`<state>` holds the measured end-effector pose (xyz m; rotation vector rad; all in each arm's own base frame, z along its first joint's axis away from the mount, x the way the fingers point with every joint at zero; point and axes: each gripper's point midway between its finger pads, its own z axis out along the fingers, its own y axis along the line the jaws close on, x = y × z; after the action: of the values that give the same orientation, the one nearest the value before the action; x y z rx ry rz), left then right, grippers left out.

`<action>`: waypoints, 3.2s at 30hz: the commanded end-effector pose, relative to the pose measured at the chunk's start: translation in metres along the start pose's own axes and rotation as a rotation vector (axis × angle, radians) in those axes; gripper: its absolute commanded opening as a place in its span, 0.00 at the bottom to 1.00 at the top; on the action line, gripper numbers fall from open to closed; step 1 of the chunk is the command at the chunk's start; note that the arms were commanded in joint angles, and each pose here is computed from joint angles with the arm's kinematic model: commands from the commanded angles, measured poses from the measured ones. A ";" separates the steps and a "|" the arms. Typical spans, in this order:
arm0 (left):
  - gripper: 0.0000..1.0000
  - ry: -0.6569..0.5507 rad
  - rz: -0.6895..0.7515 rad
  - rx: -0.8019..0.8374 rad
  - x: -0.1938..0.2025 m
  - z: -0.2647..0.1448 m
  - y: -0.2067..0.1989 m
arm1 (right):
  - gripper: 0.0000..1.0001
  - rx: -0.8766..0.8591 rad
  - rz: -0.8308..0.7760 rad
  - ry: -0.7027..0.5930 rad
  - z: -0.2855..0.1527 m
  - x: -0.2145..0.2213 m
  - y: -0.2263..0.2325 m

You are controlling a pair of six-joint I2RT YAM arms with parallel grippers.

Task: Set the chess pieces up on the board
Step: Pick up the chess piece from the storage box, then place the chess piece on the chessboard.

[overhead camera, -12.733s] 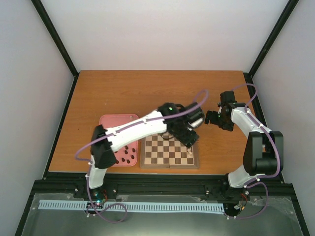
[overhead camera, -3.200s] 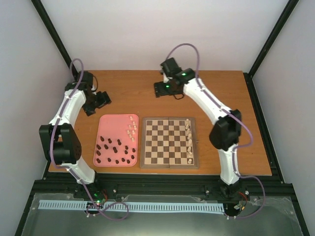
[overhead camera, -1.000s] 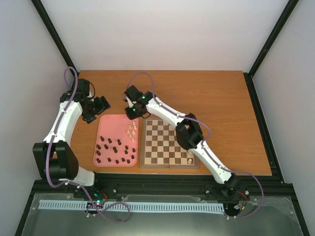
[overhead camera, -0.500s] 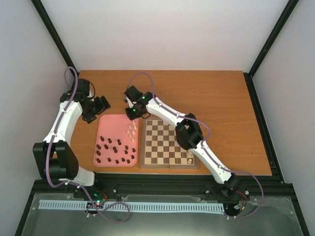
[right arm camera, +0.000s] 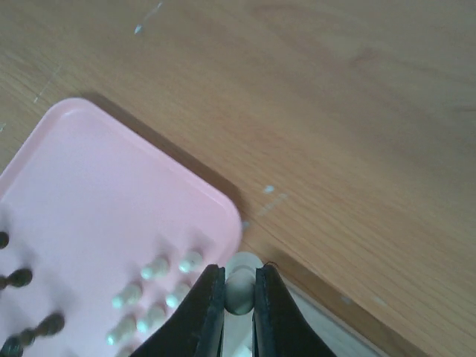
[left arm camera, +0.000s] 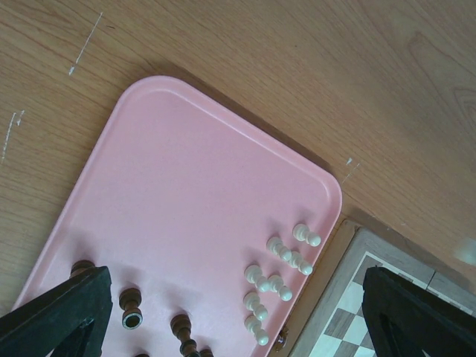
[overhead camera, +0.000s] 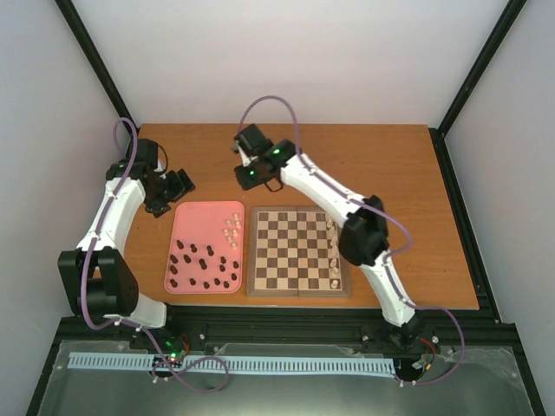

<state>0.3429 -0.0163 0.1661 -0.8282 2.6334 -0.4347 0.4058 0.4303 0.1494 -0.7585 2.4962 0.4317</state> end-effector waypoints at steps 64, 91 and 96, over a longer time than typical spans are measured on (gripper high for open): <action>1.00 -0.005 0.027 0.009 -0.009 0.009 -0.005 | 0.07 0.312 0.234 0.364 -0.039 0.185 -0.181; 1.00 -0.006 0.037 0.015 -0.007 0.008 -0.006 | 0.26 0.267 0.243 0.280 -0.056 0.160 -0.172; 1.00 -0.008 0.036 0.019 -0.006 0.007 -0.005 | 0.29 0.260 0.244 0.217 -0.069 0.134 -0.169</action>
<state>0.3500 -0.0169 0.1561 -0.8190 2.6526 -0.4359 0.3650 0.2024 0.0661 -0.4581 2.8892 0.0510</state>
